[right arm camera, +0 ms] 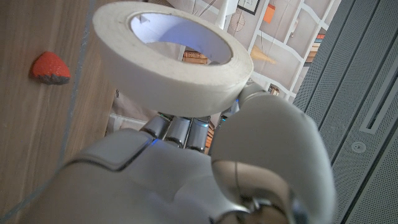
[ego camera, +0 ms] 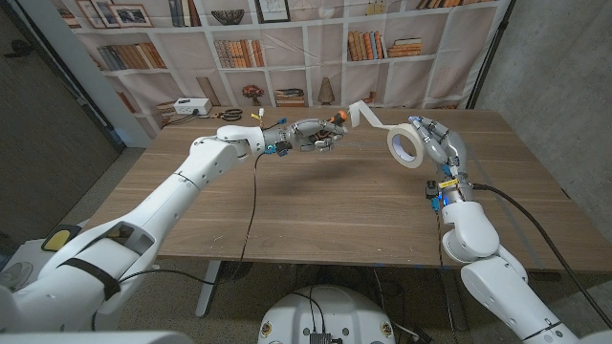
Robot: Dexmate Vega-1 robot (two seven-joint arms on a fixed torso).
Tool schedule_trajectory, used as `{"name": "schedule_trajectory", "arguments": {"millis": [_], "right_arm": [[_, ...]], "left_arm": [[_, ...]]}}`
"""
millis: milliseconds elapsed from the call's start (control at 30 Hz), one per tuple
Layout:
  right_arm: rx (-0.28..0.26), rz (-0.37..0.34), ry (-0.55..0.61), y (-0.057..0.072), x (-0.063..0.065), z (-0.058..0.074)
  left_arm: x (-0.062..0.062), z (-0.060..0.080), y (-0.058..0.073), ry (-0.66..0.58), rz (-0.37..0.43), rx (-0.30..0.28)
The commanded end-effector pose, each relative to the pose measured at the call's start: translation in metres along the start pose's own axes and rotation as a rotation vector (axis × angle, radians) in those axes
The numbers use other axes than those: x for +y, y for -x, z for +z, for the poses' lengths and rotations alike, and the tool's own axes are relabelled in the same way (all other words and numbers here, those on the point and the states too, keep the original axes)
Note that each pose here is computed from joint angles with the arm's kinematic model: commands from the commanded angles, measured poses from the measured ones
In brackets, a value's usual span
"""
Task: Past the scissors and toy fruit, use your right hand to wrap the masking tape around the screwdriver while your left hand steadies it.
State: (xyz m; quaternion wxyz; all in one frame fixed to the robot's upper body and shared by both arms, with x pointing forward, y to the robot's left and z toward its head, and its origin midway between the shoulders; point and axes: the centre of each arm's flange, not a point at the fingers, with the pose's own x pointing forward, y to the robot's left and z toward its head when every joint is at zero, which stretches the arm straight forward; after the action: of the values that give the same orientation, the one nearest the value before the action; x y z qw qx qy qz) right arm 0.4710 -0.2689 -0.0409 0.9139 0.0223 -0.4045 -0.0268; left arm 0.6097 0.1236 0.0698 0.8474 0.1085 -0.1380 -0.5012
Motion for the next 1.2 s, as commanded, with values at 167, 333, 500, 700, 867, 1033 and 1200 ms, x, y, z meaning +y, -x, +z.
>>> {"name": "schedule_trajectory", "arguments": {"millis": [167, 333, 500, 700, 867, 1033, 1200], "right_arm": [[0.081, 0.008, 0.029, 0.002, 0.005, -0.029], [0.089, 0.023, 0.090, -0.008, 0.015, -0.036], [0.116, 0.041, 0.139, -0.017, 0.026, -0.047], [0.142, 0.070, 0.188, -0.027, 0.040, -0.060], [0.148, 0.091, 0.202, -0.040, 0.055, -0.070], [0.131, 0.096, 0.221, -0.055, 0.069, -0.073], [0.099, 0.093, 0.231, -0.070, 0.082, -0.070]], "left_arm": [[-0.021, 0.006, -0.015, 0.044, -0.132, -0.019], [-0.026, 0.006, -0.018, 0.063, -0.158, -0.034], [-0.027, 0.007, -0.015, 0.067, -0.152, -0.048], [-0.028, 0.009, -0.009, 0.078, -0.150, -0.065], [-0.032, 0.009, -0.008, 0.094, -0.179, -0.065], [-0.037, 0.007, -0.008, 0.108, -0.211, -0.056], [-0.039, 0.003, -0.007, 0.131, -0.236, -0.032]]}}
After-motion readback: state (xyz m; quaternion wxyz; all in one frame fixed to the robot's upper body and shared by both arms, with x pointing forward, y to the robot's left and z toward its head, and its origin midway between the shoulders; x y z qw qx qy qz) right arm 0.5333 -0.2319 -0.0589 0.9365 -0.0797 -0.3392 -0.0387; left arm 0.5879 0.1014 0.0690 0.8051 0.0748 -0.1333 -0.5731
